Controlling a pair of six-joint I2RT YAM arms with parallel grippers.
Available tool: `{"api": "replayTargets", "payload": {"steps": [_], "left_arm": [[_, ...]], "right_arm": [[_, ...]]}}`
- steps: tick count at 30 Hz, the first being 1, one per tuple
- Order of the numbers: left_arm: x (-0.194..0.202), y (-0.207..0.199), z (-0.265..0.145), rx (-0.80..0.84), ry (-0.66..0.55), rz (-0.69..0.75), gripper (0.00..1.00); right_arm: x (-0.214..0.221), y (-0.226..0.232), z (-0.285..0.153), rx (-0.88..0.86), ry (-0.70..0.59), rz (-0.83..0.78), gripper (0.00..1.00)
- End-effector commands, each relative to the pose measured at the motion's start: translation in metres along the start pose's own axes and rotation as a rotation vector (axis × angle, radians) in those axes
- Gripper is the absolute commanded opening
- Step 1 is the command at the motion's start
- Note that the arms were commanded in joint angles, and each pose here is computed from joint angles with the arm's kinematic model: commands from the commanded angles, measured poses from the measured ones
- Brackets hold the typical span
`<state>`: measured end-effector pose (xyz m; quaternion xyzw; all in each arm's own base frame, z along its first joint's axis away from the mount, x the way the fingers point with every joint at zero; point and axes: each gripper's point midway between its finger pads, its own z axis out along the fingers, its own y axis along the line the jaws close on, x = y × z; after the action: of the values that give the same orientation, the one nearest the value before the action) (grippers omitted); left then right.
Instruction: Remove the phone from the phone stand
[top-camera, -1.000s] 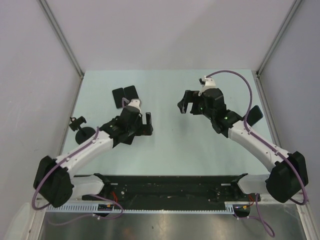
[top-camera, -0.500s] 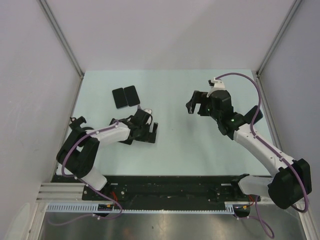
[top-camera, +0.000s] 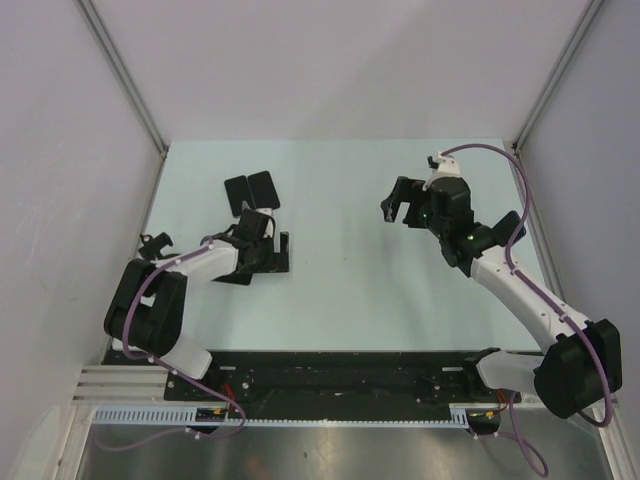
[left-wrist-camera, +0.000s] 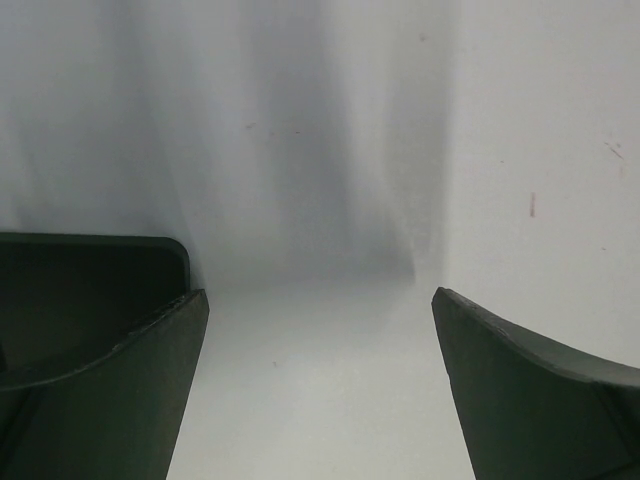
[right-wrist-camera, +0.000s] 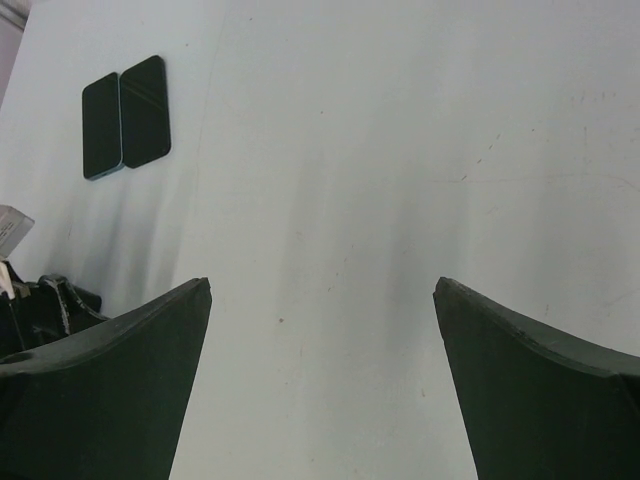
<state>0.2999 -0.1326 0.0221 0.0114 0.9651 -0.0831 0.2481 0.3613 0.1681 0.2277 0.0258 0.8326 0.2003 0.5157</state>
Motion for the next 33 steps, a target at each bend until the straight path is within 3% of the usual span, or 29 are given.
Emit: {"api": "replayTargets", "payload": {"steps": [1,7,12,18,22,26,29,33], "left_arm": [[-0.004,0.018,-0.007,-0.045,-0.015,0.013,1.0],[-0.009,0.016,-0.011,-0.029,-0.017,0.012,1.0],[-0.038,-0.026,-0.037,0.08,-0.123,0.111,1.0],[-0.067,-0.092,-0.075,0.256,-0.25,0.268,1.0],[-0.085,-0.111,-0.097,0.341,-0.357,0.312,1.0],[-0.083,-0.114,-0.1,0.375,-0.384,0.377,1.0],[-0.078,-0.112,-0.099,0.375,-0.393,0.4,1.0],[-0.075,-0.112,-0.101,0.37,-0.411,0.406,1.0]], "right_arm": [[-0.023,-0.005,-0.005,0.003,-0.077,0.005,1.0],[-0.04,-0.036,-0.014,0.102,-0.129,-0.001,1.0],[-0.054,-0.083,-0.035,0.286,-0.173,0.017,1.0],[-0.071,-0.151,-0.079,0.548,-0.232,0.054,0.99],[-0.08,-0.193,-0.119,0.725,-0.278,0.086,0.97],[-0.081,-0.232,-0.148,0.872,-0.312,0.142,0.96],[-0.08,-0.249,-0.147,0.869,-0.34,0.162,0.9],[-0.071,-0.252,-0.118,0.74,-0.329,0.119,0.83]]}}
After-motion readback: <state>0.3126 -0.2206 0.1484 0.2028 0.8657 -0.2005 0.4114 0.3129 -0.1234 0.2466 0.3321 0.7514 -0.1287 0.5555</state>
